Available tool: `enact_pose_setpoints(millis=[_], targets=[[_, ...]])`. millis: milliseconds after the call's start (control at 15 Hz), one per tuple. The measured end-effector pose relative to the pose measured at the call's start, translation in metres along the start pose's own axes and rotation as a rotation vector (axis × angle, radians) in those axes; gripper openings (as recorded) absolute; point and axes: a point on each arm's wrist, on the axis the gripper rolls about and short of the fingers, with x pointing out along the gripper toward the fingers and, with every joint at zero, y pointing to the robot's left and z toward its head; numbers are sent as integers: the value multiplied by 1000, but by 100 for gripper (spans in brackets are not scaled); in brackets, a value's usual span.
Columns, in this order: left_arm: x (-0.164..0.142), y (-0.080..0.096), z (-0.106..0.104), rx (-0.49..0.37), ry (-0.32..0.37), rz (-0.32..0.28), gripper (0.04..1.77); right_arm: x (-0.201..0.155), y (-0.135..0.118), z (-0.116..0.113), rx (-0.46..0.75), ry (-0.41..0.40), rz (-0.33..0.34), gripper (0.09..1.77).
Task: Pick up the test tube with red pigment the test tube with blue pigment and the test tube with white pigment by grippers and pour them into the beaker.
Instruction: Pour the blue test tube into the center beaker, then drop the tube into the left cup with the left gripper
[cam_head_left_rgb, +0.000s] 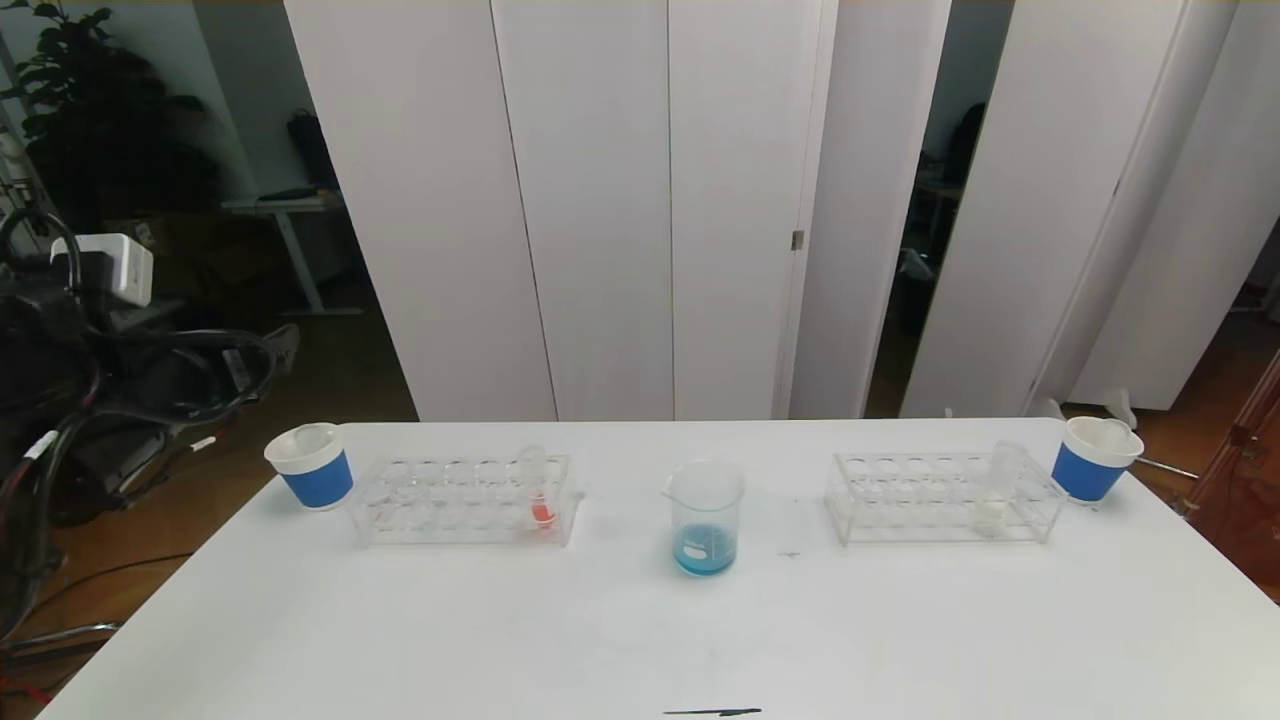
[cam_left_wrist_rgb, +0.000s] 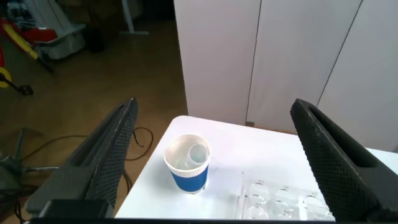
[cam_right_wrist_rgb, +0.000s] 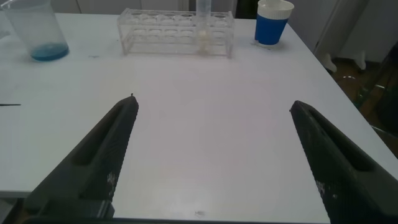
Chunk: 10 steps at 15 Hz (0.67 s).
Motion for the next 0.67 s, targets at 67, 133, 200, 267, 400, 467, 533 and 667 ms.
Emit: enact_pose_setpoints(millis=[67,133,200,267,400,467,533,667], targets=[[-17,-1,7,1,2,-14,175,0,0,0,0,0,0,175],[-36,-1,14,2,4,-30,175,0,0,0,0,0,0,175],[-54,0,20,2,3,-41,175,0,0,0,0,0,0,175],[-72,2,26,2,-2,-52,175,0,0,0,0,0,0,175],[-112,9,35,1,-11,-65,175,0,0,0,0,0,0,175],[-132,13,38,0,-17,-69,175,0,0,0,0,0,0,175],[-153,17,41,-1,-27,-71,175,0,0,0,0,0,0,175],[-195,27,42,-4,-50,-73,175,0,0,0,0,0,0,175]])
